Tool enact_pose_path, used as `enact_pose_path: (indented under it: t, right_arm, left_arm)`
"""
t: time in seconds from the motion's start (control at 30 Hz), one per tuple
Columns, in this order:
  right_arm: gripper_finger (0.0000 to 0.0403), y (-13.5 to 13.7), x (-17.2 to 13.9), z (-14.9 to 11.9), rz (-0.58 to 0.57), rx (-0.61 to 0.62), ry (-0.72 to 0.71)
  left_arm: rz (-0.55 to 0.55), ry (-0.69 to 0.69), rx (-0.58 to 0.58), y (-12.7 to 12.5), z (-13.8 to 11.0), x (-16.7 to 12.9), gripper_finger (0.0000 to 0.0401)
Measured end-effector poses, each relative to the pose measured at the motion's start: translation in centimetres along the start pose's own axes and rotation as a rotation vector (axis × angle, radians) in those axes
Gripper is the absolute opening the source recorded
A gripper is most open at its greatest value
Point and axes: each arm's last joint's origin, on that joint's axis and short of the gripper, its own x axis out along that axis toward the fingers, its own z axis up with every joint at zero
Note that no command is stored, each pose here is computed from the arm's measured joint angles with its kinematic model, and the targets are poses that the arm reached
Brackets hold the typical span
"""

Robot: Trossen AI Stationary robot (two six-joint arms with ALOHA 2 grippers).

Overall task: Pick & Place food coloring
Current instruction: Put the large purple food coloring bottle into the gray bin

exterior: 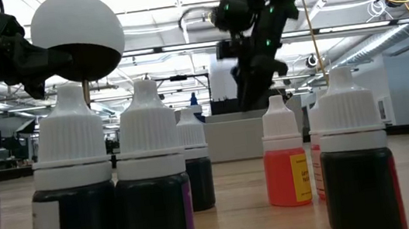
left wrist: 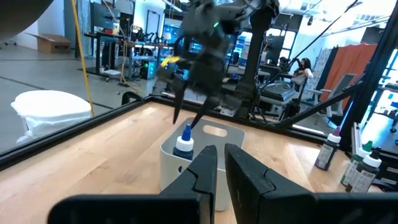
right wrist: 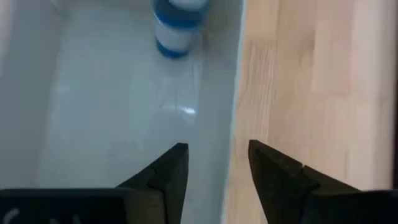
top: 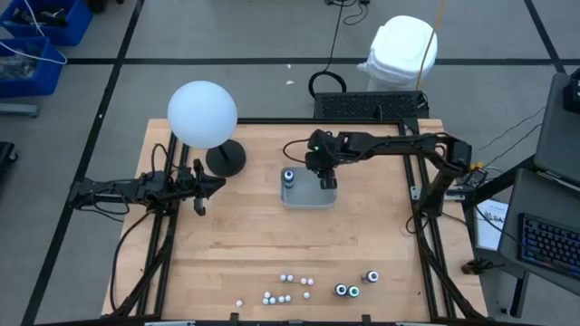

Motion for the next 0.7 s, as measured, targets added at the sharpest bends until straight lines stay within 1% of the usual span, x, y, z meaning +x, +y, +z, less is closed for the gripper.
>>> enact_pose_path:
  t: [0.1, 0.17, 0.3, 0.37, 0.43, 0.5, 0.6, 0.7]
  right_arm:
    - [0.0169, 1.5, -2.5, 1.1, -0.025, -0.038, -0.067]
    - [0.0172, 3.1, -4.6, 2.0, -0.049, -0.069, -0.125]
    - [0.0174, 7.6, -8.9, 3.1, -0.059, -0.153, -0.226]
    - [0.0172, 10.0, -11.0, 3.3, -0.070, -0.166, -0.273]
    - [0.0169, 12.1, -12.8, 3.1, -0.065, -0.140, -0.305]
    - [0.0166, 14.0, -14.3, 2.4, -0.024, -0.094, -0.306]
    - [0.0161, 16.4, -15.7, 1.1, 0.058, -0.042, -0.259]
    - [0.0161, 18.6, -16.7, -0.2, 0.121, -0.016, -0.200]
  left_arm:
    - [0.000, 0.000, 0.000, 0.0, 0.0, 0.0, 0.0037]
    - [0.001, 0.000, 0.000, 0.0, 0.0, 0.0, 0.0037]
    - [0.002, -0.004, -0.001, 0.0, 0.0, 0.0, 0.0037]
    - [0.001, -0.009, -0.002, 0.0, 0.1, 0.0, 0.0037]
    - [0.000, -0.018, -0.004, 0.0, 0.2, 0.0, 0.0037]
    - [-0.003, -0.030, -0.007, 0.0, 0.3, 0.0, 0.0037]
    - [-0.003, -0.030, -0.007, 0.0, 0.3, 0.0, 0.0037]
    - [-0.002, -0.029, -0.007, 0.0, 0.3, 0.0, 0.0037]
